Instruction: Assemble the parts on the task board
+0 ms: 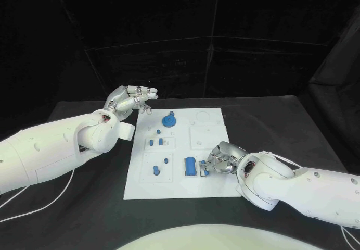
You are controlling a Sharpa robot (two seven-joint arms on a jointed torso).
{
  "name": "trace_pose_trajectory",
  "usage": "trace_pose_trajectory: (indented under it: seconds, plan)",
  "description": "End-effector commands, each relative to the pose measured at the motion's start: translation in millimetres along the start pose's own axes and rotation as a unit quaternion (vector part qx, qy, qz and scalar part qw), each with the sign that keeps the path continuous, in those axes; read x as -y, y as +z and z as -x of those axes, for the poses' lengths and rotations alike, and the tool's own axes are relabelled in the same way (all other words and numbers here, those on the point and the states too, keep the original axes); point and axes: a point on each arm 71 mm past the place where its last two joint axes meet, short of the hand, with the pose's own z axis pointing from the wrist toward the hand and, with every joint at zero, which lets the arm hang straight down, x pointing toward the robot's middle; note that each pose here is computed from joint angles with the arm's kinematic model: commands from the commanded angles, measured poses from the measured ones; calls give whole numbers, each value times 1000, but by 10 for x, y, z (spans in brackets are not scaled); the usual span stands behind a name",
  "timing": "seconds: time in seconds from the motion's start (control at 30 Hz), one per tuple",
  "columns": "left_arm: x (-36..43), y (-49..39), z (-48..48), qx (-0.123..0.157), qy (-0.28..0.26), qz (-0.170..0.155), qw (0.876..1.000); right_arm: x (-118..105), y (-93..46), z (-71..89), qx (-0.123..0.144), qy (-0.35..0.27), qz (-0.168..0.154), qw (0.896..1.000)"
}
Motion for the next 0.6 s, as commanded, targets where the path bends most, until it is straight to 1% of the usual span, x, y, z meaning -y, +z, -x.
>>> trace_pose_trajectory:
  seconds: [0.03, 0.27, 0.6]
  plan:
    - [13, 2, -12, -5, -4, -2, 1000, -7, 7, -15, -12, -5, 1, 1000]
    - [14, -2, -10, -5, -4, -2, 1000, 0, 25, -25, -18, -12, -3, 1000]
    - [15, -5, -10, -6, -4, -1, 1000, 17, 65, 3, -1, -20, -1, 1000]
